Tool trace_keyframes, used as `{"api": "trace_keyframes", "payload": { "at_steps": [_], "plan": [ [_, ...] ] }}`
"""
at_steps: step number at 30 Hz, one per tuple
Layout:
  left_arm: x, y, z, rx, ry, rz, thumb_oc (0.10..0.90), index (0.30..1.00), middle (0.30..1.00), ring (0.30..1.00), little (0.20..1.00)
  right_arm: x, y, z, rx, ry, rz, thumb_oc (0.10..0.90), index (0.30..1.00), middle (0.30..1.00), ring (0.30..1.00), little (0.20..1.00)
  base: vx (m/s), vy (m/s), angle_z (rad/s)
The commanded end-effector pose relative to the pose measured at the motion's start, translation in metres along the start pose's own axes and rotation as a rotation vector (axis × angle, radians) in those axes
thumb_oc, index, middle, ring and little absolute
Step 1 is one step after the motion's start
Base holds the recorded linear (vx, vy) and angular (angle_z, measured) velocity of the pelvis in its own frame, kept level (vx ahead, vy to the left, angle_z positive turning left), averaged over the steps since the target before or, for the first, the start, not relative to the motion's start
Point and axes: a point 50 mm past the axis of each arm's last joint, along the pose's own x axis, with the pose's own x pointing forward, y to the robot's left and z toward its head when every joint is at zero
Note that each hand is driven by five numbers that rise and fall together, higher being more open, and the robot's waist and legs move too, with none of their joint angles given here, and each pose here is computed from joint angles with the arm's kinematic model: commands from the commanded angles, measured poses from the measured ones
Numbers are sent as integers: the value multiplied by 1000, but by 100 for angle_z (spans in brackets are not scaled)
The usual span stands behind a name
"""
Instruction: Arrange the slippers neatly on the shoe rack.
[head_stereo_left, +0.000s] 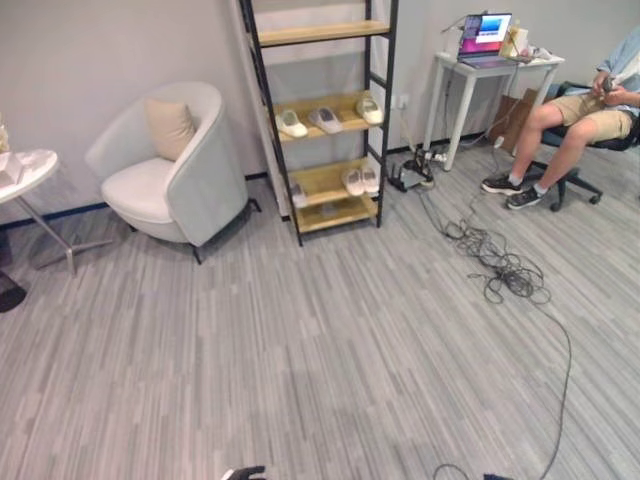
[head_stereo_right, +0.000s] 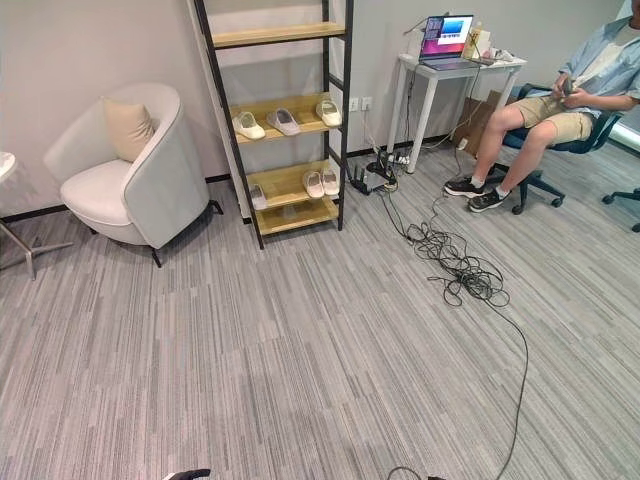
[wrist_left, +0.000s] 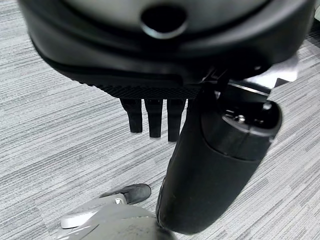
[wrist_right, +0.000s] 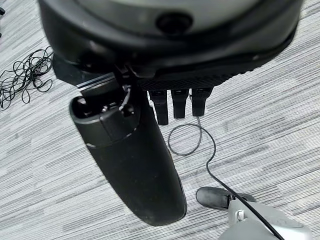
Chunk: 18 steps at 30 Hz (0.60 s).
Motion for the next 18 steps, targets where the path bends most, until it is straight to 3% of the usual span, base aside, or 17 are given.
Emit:
{"api": "trace_keyframes", "payload": {
  "at_steps": [1, 18],
  "plan": [
    [4, 6, 32, 36, -95, 31, 800, 900, 900, 900, 900, 1, -6, 7, -55, -20, -27, 800, 900, 900, 900, 900, 0, 0, 0],
    [5, 2, 38, 26, -104, 26, 800, 900, 900, 900, 900, 2, -9, 12, -50, -33, -40, 800, 900, 900, 900, 900, 4, -47, 2]
  ]
}}
